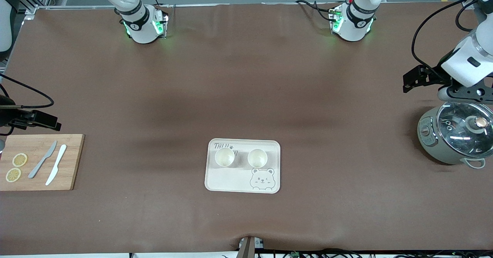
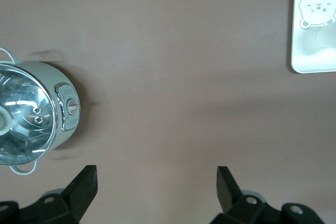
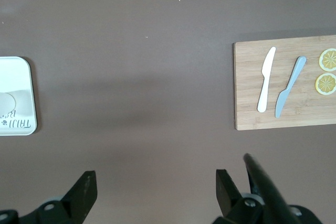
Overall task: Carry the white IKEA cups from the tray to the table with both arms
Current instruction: 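Move the left gripper over the white cup on the tray, then lower the left gripper around the cup while the right gripper moves out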
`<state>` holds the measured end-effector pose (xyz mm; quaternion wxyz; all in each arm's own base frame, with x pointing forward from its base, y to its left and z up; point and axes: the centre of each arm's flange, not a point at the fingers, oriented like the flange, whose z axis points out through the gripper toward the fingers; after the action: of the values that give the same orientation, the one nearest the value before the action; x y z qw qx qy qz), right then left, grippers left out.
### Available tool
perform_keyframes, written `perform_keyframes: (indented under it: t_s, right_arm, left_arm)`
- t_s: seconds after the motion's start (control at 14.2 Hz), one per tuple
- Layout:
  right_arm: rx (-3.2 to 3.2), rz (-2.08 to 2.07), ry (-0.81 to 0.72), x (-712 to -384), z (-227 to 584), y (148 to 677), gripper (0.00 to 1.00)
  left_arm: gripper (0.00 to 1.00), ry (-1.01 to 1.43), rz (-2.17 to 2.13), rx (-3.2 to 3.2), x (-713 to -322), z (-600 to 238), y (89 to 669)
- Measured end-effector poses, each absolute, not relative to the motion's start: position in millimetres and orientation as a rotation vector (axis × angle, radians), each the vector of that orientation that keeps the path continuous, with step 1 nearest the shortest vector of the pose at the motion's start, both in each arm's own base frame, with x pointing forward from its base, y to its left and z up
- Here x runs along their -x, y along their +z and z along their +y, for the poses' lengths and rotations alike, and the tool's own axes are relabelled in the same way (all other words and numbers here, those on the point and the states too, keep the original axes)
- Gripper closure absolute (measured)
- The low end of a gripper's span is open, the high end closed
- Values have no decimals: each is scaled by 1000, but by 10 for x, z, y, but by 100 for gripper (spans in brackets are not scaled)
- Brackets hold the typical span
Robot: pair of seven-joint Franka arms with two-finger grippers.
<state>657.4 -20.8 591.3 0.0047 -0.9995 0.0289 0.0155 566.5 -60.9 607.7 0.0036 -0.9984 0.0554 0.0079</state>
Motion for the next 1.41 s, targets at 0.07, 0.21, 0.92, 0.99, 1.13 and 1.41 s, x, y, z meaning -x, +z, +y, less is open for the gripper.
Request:
perform_keyframes:
  t_s: [0.07,0.21,0.92,0.99,1.13,1.41]
  right_arm:
    - [3130,91,49,-6574,-209,5913,0]
    - [3130,92,49,-6574,-209,5914,0]
    - [3130,93,48,-6575,-196,5915,0]
    - [3130,92,48,-6575,-190,5915,0]
    - [3129,88,48,-6575,-171,5915,0]
    - [3129,63,46,-6579,-48,5916,0]
  left_arm:
    - [0,27,167,3130,-5668,-609,6070]
    - [0,45,152,3130,-5692,-647,6009]
    - [0,-54,0,3083,-6263,-2770,5034]
    - [0,-71,6,3106,-6297,-2881,4939]
    - [0,-94,21,3133,-6319,-3121,4737]
    - [0,-143,-6,3183,-6316,-3658,4211]
